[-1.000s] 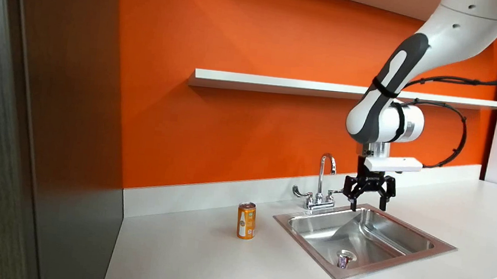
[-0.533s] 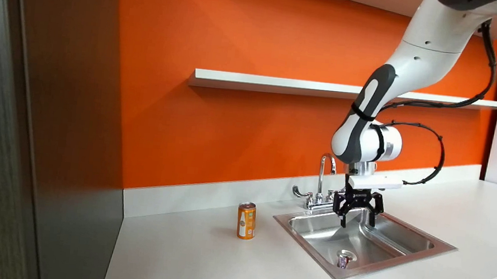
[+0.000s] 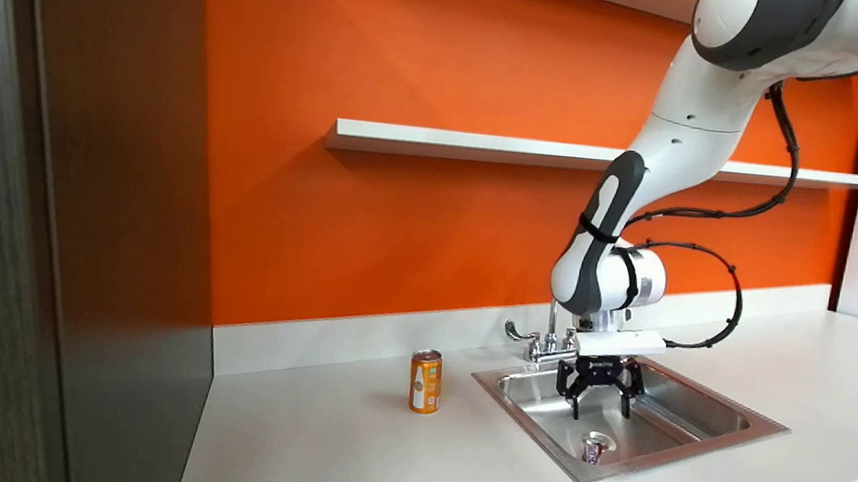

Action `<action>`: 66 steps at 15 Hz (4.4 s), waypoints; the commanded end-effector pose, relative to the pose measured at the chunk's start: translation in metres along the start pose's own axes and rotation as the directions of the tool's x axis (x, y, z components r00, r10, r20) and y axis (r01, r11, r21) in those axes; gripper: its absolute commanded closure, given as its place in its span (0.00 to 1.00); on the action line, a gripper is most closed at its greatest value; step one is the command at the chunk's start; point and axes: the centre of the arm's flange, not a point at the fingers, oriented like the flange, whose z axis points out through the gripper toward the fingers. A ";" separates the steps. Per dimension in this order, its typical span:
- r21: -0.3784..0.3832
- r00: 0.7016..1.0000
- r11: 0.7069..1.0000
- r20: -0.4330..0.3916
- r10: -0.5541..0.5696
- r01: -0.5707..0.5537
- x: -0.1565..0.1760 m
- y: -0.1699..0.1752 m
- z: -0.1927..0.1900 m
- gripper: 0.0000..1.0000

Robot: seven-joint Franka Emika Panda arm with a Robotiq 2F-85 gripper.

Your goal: Put the chocolate bar on the left counter

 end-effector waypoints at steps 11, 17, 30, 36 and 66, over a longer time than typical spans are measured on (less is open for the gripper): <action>-0.051 0.995 0.994 0.020 0.096 -0.094 0.007 -0.004 0.046 0.00; -0.052 0.995 0.994 0.018 0.099 -0.098 0.008 -0.002 0.046 0.00; -0.059 0.991 0.990 0.030 0.131 -0.129 0.029 -0.012 0.078 0.00; -0.065 0.991 0.990 0.030 0.131 -0.129 0.029 -0.016 0.086 0.00; -0.066 0.998 0.996 -0.002 0.063 -0.063 0.012 -0.042 0.030 0.96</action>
